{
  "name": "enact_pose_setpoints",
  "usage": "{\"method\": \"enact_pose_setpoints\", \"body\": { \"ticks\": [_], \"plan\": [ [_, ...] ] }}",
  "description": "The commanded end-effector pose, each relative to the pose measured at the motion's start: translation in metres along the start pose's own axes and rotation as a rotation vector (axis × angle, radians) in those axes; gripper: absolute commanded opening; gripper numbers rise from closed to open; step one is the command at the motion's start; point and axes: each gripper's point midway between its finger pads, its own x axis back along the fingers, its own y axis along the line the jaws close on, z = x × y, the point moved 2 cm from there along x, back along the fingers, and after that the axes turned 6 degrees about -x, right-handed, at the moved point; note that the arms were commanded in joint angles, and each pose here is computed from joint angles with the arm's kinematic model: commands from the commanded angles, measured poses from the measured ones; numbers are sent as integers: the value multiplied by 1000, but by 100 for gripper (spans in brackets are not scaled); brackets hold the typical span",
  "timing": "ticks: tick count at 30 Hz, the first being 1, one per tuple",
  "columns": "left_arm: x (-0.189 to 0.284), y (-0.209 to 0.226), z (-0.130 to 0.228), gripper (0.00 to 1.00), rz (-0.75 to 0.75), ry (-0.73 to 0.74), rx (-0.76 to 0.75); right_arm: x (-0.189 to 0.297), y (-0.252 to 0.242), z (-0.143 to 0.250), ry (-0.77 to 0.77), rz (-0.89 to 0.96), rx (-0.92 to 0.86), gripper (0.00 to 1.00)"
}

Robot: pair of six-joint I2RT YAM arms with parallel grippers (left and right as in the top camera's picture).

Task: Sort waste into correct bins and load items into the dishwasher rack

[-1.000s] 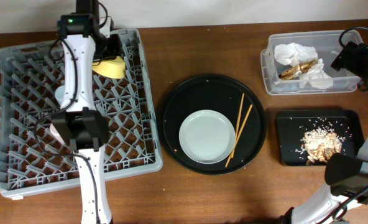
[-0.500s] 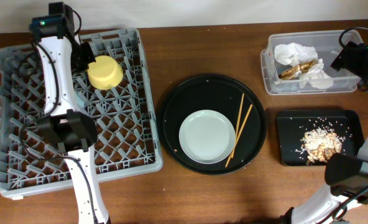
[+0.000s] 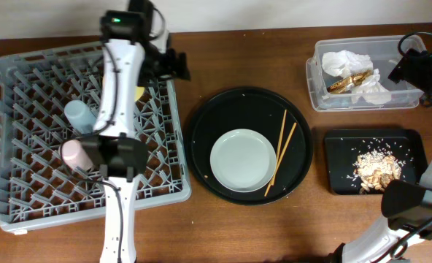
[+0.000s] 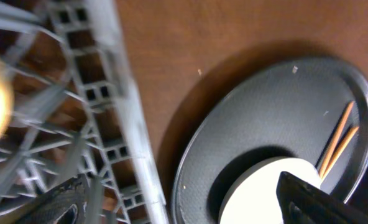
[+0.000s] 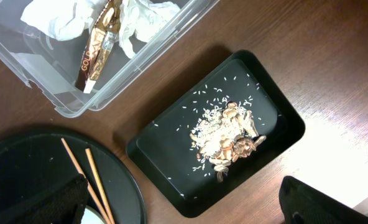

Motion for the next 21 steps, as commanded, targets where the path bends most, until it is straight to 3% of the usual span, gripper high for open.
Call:
{"method": "enact_pose_setpoints", "body": {
  "ticks": [1,5,16,21],
  "plan": [
    [-8,-2,9,78,-119,36,-34,1,0,0,-1,-6,1,99],
    [-25,3,18,53,-196,90,-1,1,0,0,-1,-6,1,99],
    [-45,13,29,51,-239,152,52,1,0,0,-1,-6,1,99],
    [-46,11,30,35,-239,154,51,1,0,0,-1,-6,1,99]
  ]
}}
